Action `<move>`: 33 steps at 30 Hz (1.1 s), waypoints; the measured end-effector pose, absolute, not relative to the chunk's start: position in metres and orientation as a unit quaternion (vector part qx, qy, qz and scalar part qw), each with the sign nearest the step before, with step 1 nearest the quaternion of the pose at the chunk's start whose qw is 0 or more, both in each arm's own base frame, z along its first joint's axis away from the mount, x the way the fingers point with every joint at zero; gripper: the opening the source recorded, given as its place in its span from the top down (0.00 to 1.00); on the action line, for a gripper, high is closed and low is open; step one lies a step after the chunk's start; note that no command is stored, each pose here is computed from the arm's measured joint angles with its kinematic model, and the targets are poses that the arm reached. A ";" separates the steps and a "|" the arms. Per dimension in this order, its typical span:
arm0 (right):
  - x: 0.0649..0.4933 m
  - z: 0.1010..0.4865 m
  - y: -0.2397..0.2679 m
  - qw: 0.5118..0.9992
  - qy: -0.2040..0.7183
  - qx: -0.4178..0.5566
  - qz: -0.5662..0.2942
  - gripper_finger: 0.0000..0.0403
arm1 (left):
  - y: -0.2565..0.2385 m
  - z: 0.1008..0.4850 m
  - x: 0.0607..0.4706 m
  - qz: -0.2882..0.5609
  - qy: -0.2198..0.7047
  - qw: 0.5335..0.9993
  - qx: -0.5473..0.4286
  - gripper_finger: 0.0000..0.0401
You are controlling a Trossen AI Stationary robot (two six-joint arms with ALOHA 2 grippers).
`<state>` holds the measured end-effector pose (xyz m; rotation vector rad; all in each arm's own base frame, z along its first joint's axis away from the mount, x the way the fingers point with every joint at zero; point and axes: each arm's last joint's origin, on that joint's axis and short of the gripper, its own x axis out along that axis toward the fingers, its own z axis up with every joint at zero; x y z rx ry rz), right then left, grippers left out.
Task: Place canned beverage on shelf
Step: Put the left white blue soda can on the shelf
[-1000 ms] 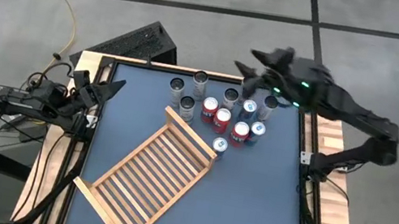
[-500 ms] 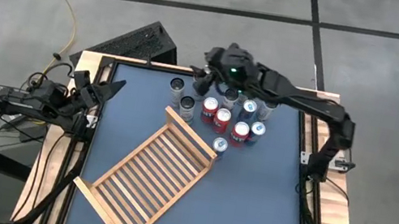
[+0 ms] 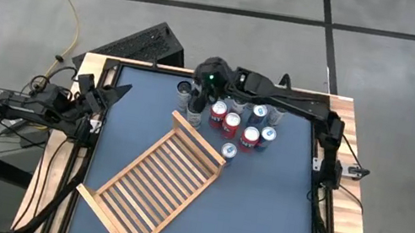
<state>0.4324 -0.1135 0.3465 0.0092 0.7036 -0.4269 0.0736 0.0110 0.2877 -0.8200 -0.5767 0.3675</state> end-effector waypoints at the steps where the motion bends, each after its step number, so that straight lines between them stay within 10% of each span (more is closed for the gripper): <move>1: 0.432 0.343 -0.112 0.913 0.355 0.003 -0.204 0.34 | 0.011 0.288 0.074 0.176 -0.274 0.861 -0.391 0.25; 19: 0.429 0.332 -0.093 0.901 0.412 -0.002 -0.135 0.11 | 0.011 0.285 0.075 0.178 -0.262 0.867 -0.385 0.25; 33: 0.445 0.299 -0.105 0.886 0.440 0.008 -0.146 0.12 | 0.011 0.284 0.075 0.182 -0.252 0.870 -0.382 0.25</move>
